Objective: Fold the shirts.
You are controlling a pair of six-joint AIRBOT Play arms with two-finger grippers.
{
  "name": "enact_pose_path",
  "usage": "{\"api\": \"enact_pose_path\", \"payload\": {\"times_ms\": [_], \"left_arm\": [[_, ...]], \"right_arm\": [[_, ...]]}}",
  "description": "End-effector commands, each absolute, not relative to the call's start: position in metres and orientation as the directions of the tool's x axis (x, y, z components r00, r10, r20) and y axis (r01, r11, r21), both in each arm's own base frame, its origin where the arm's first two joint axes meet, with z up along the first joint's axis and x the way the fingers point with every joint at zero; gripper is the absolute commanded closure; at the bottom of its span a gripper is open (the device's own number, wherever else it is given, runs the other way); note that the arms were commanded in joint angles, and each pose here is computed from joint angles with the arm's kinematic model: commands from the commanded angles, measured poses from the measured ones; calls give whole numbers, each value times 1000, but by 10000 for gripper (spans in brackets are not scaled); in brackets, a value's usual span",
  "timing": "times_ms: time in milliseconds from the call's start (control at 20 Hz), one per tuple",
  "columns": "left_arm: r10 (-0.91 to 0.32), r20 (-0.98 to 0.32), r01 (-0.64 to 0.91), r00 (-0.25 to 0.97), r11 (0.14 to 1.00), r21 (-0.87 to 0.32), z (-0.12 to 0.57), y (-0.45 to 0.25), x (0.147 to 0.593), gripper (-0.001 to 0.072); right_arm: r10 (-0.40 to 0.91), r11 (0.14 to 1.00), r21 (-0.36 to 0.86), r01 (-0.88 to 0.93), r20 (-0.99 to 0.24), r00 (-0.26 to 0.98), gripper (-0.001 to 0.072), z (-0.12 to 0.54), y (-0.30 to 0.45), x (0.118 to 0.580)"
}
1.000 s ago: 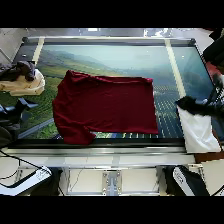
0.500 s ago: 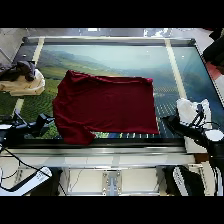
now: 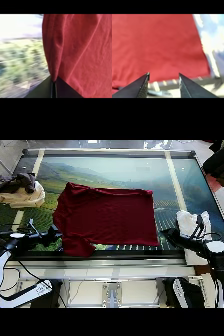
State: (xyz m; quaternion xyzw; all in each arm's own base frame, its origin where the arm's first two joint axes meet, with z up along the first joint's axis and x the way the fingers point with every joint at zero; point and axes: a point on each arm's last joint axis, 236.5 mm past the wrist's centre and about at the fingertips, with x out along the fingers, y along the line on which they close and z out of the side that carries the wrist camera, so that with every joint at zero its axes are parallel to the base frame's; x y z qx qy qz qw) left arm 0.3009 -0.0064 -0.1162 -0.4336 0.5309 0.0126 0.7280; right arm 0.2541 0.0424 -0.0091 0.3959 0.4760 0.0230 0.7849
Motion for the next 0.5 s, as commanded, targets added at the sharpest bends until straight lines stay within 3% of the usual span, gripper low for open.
{"api": "enact_pose_path", "payload": {"times_ms": [0,150,450], "left_arm": [[-470,-774,-472,425,614,-632,-115,-15,299,694],[-478,-771,-470,420,612,-636,-114,-17,298,695],[-482,-769,-470,420,609,-639,-114,-18,298,695]], "right_arm": [[424,584,599,548,-801,423,263,-55,48,217],[505,355,654,668,-735,452,264,-79,74,209],[388,221,647,730,-745,543,267,-96,44,236]]}}
